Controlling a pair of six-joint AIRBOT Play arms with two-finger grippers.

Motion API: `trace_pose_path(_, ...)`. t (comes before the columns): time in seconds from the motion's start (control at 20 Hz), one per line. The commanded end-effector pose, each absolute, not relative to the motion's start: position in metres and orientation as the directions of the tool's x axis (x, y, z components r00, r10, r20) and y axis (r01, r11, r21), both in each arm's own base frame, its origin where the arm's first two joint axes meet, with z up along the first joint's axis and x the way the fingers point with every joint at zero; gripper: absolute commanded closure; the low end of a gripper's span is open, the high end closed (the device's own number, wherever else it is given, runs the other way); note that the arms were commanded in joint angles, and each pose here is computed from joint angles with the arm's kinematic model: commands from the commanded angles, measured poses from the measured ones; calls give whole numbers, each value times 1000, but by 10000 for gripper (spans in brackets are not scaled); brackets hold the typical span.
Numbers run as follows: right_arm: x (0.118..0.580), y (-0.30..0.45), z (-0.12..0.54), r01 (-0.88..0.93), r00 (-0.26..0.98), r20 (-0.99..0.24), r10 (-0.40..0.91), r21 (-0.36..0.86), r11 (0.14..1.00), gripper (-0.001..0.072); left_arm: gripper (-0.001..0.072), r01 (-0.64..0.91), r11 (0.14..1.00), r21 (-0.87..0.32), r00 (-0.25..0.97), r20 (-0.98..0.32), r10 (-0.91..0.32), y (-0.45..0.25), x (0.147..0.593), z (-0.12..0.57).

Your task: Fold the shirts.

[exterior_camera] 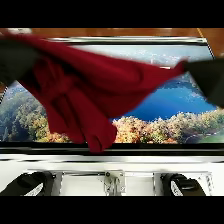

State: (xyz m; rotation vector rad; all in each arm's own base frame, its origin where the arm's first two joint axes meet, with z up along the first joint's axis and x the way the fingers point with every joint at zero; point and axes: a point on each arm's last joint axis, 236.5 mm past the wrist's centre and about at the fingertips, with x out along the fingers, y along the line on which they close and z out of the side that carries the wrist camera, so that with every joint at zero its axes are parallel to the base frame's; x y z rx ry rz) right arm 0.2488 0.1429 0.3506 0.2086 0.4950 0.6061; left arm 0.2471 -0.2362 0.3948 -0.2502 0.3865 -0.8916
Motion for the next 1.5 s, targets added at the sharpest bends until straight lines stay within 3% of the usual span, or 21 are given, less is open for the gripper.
trace_pose_path(0.0, 217, 117, 249, -328, 454, -753, 477, 357, 875, 656, 672, 626, 705, -335, 520, -494, -697, -224, 261, 298)
trace_pose_path(0.15, 215, 122, 180, -258, 290, -825, 485, 421, 870, 656, 671, 546, 765, -343, 491, -609, -623, -220, 286, 220)
trace_pose_path(0.35, 262, 122, 84, -101, 331, -818, 471, 466, 879, 656, 671, 414, 793, -446, 444, -662, -604, -240, 330, 132)
trace_pose_path(0.6, 296, 115, -3, 50, 281, -858, 429, 460, 887, 656, 667, 211, 768, -605, 190, -745, -639, -281, 347, 10)
trace_pose_path(0.65, 299, 114, -14, 68, 259, -867, 425, 456, 888, 656, 627, 162, 758, -632, 145, -745, -651, -287, 344, -6)
trace_pose_path(0.7, 299, 114, -22, 80, 238, -874, 423, 451, 889, 656, 503, 119, 746, -655, 107, -738, -666, -293, 341, -18)
trace_pose_path(0.75, 298, 114, -29, 83, 219, -880, 422, 447, 891, 656, 236, 92, 741, -665, 79, -737, -671, -295, 338, -26)
trace_pose_path(0.8, 298, 114, -33, 82, 207, -883, 421, 444, 892, 656, 39, 81, 744, -664, 60, -741, -668, -292, 336, -29)
trace_pose_path(1.1, 298, 103, -39, 63, 203, -904, 377, 396, 916, 655, 35, -13, 747, -665, 41, -747, -664, -203, 341, -2)
trace_pose_path(1.25, 298, 103, -39, 63, 205, -904, 376, 395, 916, 655, 43, -49, 854, -517, -28, -854, -519, -139, 306, -15)
trace_pose_path(1.45, 299, 103, -39, 59, 208, -903, 376, 395, 917, 655, 41, -181, 858, -481, -149, -849, -507, -133, 234, -59)
